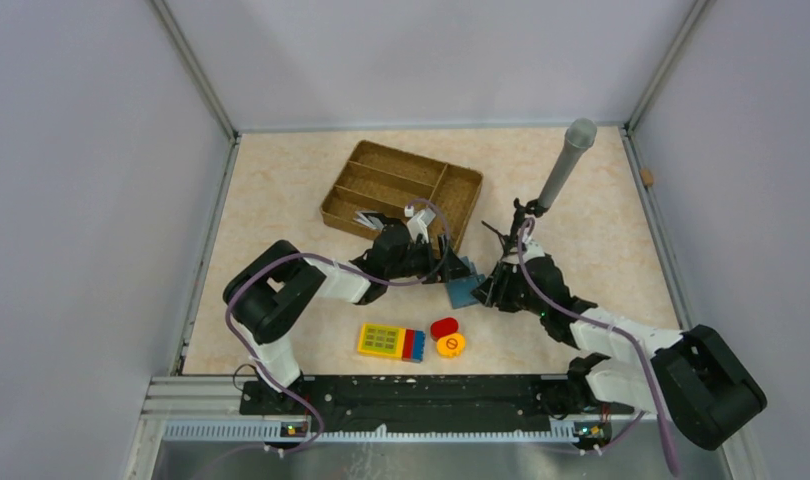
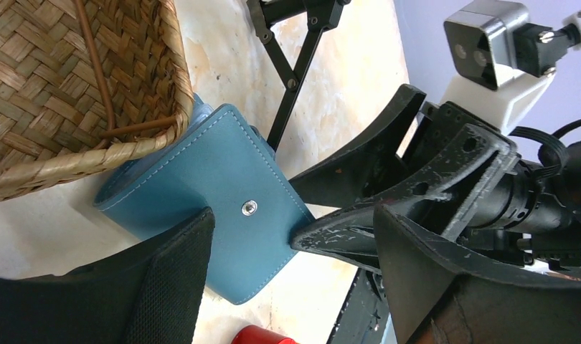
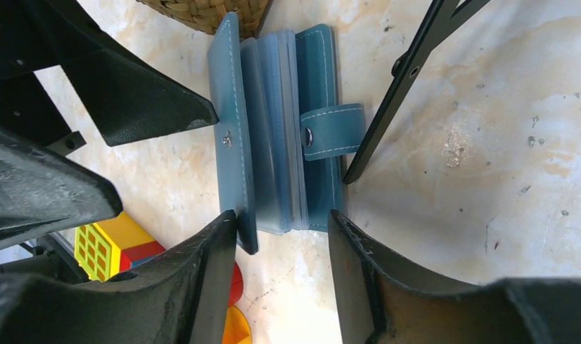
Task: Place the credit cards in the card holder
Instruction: Pick up the card holder from the center of the board, then close the card holder at the center of the board.
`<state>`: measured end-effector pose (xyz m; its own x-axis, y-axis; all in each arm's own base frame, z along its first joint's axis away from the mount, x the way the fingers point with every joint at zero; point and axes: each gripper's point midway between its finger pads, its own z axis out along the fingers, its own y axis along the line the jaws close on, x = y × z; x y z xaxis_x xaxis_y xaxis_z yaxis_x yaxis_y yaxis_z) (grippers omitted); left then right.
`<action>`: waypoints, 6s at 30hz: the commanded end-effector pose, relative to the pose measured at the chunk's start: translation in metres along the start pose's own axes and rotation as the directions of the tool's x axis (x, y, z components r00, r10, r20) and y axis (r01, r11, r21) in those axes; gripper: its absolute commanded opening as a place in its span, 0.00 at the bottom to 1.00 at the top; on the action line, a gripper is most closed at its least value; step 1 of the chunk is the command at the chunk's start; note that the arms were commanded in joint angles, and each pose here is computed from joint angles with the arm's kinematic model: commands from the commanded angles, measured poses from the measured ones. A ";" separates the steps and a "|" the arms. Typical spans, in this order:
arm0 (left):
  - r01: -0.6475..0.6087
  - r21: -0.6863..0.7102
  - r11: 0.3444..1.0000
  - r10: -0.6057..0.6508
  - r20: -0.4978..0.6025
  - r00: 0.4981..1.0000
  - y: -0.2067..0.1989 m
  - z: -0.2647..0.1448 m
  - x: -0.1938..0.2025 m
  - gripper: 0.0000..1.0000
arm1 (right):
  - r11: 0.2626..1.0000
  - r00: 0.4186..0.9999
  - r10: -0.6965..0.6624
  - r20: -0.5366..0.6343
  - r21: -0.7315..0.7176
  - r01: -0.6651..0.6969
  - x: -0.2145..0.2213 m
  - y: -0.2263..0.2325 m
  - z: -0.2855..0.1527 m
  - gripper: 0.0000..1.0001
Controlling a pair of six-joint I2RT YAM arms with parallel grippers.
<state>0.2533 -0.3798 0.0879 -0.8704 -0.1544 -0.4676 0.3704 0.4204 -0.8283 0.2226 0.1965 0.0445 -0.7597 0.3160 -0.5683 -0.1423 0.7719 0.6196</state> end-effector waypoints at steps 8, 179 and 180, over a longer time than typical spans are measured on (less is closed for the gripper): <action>-0.015 0.028 0.999 0.014 0.030 0.999 -0.005 0.002 -0.008 0.82 | 0.995 0.999 -0.020 0.041 -0.095 0.024 -0.021 0.019 0.017 0.35; 0.178 -0.124 0.976 -0.189 -0.078 0.979 0.043 0.009 0.064 0.00 | 0.967 0.977 -0.207 -0.049 0.140 0.212 -0.020 0.005 -0.014 0.47; 0.179 -0.126 0.976 -0.190 -0.079 0.979 0.043 0.009 0.064 0.00 | 0.963 0.974 -0.222 -0.046 0.148 0.226 -0.021 0.006 -0.013 0.48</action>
<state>0.2198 -0.3893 0.0389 -0.9535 -0.1702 -0.2487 0.1613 0.4090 -0.8982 0.2049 0.1682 0.0376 -0.8130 0.1412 -0.5649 -0.1269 0.9039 0.4084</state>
